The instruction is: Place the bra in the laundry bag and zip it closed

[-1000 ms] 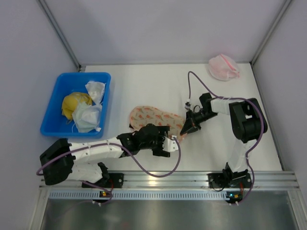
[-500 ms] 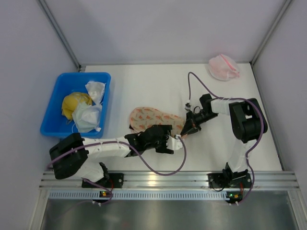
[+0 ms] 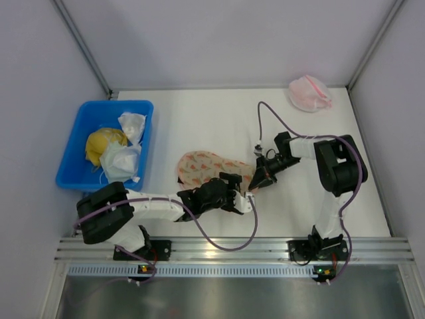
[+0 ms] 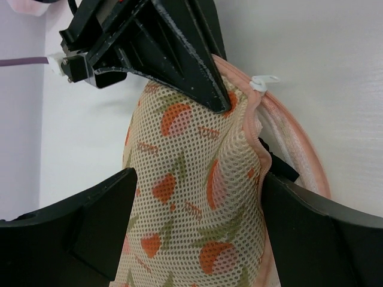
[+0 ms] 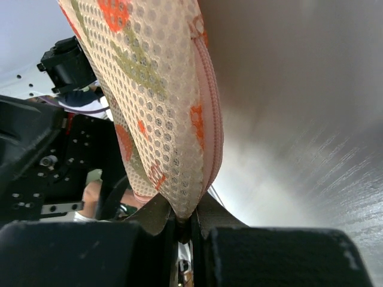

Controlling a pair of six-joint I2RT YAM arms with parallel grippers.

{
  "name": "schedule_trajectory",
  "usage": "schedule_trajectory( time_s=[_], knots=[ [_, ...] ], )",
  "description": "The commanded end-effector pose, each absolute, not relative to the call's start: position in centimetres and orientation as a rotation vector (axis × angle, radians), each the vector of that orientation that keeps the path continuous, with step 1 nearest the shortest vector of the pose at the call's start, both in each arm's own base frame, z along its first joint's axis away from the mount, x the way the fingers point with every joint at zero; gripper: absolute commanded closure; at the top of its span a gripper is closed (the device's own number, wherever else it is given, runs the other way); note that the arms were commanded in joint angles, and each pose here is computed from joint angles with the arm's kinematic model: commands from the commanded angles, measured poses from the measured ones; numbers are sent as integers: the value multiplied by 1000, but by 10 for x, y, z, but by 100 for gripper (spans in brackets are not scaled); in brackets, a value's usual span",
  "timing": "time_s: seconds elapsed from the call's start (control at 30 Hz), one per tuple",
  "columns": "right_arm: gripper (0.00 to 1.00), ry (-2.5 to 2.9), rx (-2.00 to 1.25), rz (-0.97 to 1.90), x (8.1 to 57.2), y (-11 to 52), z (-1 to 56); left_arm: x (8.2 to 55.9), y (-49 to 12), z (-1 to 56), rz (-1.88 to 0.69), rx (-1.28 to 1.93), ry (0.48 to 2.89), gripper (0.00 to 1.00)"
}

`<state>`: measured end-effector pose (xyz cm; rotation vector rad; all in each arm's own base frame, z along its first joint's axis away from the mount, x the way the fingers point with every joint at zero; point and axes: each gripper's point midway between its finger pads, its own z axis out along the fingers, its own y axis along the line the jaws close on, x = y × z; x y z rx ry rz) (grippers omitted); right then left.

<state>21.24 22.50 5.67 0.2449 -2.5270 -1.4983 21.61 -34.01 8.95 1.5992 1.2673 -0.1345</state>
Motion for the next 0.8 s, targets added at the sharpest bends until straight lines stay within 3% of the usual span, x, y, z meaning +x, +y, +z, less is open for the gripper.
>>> schedule_trajectory(
  time_s=[0.0,0.2,0.43,0.57,0.6,0.63,0.7,0.77],
  knots=[
    [100,-2399,267,-1608,204,238,76,219,-361,116,-100,1513,1106,12],
    [100,-2379,274,-1603,198,241,74,238,-366,113,-1,1443,1107,12],
    [100,-2353,260,-1605,196,243,74,229,-374,114,35,1444,998,11],
    [82,-2345,281,-1591,192,247,71,226,-375,113,27,1448,969,11],
    [72,-2344,284,-1587,191,248,71,225,-376,114,21,1446,970,11],
    [71,-2343,287,-1586,192,249,70,225,-376,116,18,1441,970,11],
    [76,-2339,293,-1582,192,251,69,224,-376,116,5,1430,981,11],
    [90,-2350,300,-1573,194,252,67,225,-375,117,-2,1418,994,9]
  ],
)
